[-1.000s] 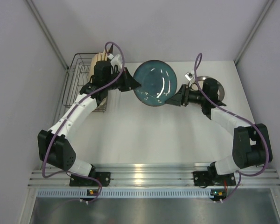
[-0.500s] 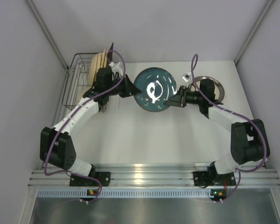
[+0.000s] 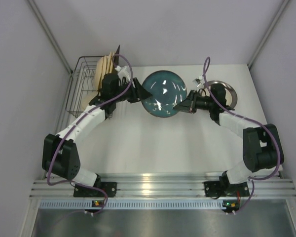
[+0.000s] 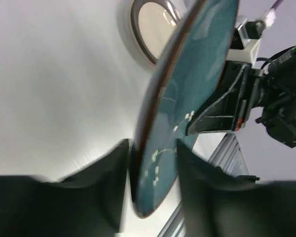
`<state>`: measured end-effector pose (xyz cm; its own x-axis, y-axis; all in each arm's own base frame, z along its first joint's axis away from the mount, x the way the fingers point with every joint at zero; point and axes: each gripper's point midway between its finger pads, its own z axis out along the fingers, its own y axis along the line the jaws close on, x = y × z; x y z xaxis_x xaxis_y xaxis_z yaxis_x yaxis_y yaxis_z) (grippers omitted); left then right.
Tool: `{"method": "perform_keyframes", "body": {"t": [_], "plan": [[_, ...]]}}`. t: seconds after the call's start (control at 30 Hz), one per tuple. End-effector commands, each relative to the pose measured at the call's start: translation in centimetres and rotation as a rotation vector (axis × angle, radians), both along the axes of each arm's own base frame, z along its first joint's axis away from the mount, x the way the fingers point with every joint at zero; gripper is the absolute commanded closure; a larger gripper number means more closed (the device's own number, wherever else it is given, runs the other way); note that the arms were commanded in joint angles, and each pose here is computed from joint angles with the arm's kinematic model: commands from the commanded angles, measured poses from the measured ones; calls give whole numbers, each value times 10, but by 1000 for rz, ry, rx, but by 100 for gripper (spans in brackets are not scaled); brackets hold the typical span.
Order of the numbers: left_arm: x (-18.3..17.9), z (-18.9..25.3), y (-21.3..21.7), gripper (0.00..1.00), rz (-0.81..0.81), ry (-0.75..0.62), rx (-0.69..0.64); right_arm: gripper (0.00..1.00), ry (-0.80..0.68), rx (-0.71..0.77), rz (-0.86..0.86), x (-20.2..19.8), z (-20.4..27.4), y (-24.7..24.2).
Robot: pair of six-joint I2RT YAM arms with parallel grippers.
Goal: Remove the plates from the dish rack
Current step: Pass the plate from the left arm to the right, then place the plate on the table
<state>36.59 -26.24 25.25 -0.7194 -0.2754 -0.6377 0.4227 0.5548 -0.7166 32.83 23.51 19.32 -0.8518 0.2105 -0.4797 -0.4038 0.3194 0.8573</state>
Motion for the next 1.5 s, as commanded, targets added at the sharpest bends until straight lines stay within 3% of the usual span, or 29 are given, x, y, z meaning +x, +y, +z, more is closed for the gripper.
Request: {"method": "perform_keyframes", "body": {"t": [0.0,0.13,0.3,0.47,0.7,0.97,1.47], "plan": [[-1,38,-14,43,-26,-100,-89,100,-177,22,-62,23,28,3],[7,21,-8,17,24,-77,-37,100,-147,25,-141,34,24,-10],[20,8,14,3,156,-71,70,100,-84,32,-240,47,15,-29],[32,21,48,1,315,-150,171,100,23,52,-453,71,-1,-85],[37,16,62,1,351,-142,207,100,169,36,-724,94,-22,-167],[39,15,70,1,365,-137,212,100,289,103,-866,109,-45,-206],[39,17,77,2,381,-135,215,100,356,184,-976,122,-74,-244]]}}
